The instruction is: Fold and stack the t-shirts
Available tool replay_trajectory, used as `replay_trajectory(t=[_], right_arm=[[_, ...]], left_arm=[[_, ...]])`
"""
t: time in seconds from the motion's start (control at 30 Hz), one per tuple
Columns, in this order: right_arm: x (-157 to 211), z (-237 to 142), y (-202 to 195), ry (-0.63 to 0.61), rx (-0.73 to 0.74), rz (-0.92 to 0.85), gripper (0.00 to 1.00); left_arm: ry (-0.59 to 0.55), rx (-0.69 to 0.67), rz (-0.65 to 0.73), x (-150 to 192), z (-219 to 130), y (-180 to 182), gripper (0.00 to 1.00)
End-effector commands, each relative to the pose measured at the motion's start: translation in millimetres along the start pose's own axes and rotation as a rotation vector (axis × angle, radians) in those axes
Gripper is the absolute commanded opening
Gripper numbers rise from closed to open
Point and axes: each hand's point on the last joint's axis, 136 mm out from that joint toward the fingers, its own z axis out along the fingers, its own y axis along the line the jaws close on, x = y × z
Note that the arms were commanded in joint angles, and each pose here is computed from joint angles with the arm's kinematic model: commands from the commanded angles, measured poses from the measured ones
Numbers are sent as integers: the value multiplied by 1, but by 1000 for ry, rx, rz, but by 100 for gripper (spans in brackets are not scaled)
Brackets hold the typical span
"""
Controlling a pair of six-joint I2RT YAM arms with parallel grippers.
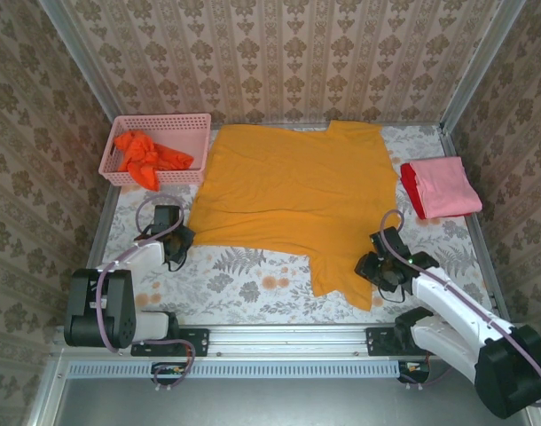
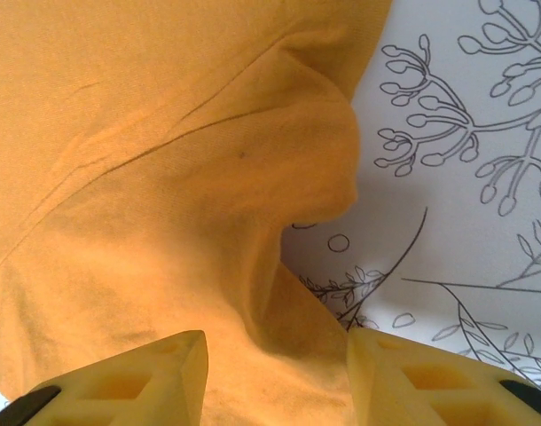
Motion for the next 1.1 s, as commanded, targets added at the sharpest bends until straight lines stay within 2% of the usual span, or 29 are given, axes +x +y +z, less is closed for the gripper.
replay_trajectory(t=[0.0, 0.27, 0.37, 0.47, 0.6, 0.73, 0.9, 1.07], right_arm=[[15, 3, -15, 43, 29, 23, 46], [17, 10, -13, 75, 38, 3, 40], [17, 11, -12, 80, 41, -8, 25], [15, 7, -14, 72, 52, -12, 0], [4, -16, -23, -2, 100, -6, 0], [-5, -45, -44, -80, 178, 94, 0], [-8, -70, -47, -115, 166, 161, 0], [-27, -108, -42, -220, 136, 178, 0]], left_arm=[[-5, -7, -3, -1, -2, 4, 0], [-9, -1, -6, -2, -4, 3, 0], [-12, 2, -7, -3, -5, 2, 0], [-12, 8, -4, -2, -7, 1, 0], [-25, 16, -6, -5, -14, 1, 0], [-33, 29, -12, -3, -25, 0, 0], [-18, 50, -17, 11, -41, 2, 0], [-45, 97, -38, 17, -62, 0, 0]])
